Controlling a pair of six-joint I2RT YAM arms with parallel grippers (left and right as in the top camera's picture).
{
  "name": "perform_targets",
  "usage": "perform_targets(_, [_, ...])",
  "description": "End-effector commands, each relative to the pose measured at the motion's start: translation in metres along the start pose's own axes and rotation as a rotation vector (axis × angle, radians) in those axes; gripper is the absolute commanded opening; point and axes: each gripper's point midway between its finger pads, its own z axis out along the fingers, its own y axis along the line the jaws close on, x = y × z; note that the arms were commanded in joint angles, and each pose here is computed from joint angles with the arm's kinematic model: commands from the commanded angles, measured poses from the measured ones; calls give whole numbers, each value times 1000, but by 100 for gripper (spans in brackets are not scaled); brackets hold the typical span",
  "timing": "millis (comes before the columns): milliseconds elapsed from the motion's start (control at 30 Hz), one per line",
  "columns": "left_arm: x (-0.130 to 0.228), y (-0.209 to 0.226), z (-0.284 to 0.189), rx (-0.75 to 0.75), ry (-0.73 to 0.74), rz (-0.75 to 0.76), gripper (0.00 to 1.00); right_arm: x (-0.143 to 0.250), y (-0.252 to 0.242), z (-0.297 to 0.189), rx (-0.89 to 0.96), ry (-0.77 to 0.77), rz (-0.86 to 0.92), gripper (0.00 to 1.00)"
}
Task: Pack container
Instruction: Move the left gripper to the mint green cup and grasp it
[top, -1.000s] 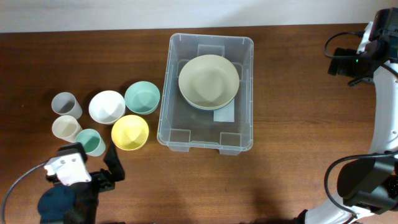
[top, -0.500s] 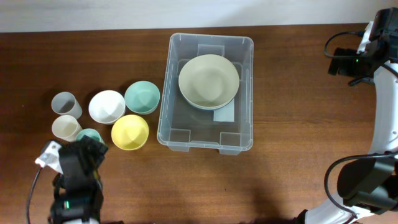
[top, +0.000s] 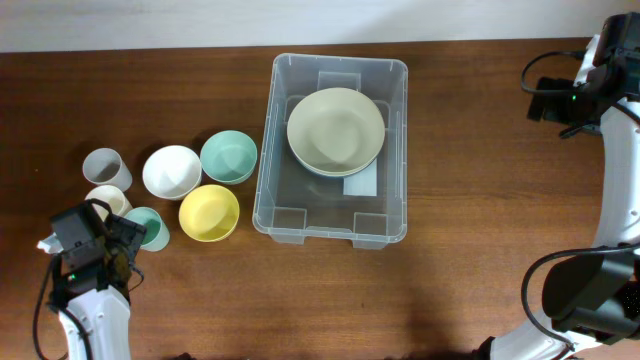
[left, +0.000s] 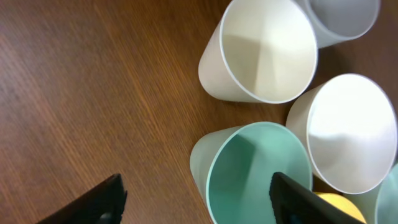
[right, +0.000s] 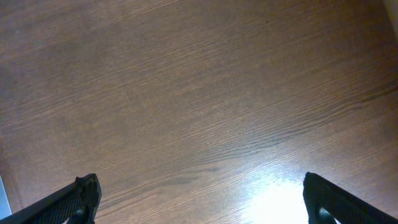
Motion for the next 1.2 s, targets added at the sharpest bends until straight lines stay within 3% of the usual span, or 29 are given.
perform_targets(0, [-3, -8, 7, 23, 19, 8, 70, -5, -2, -9, -4, -27, 18, 98])
perform_targets(633, [12, -8, 49, -15, 108, 15, 49, -5, -2, -9, -5, -27, 18, 99])
perform_targets(700, [13, -7, 51, -21, 115, 16, 38, -5, -2, -9, -5, -26, 18, 99])
perform_targets(800, [13, -7, 51, -20, 115, 16, 33, -5, -2, -9, -4, -27, 18, 99])
perform_targets(933, [14, -7, 51, -20, 117, 16, 5, -5, -2, -9, -4, -26, 18, 99])
perform_targets(1000, [16, -9, 50, -7, 131, 15, 1, -5, -2, -9, -4, -27, 18, 99])
perform_targets(1167, [21, -18, 48, 44, 164, 11, 1, -5, -2, -9, -5, -27, 18, 99])
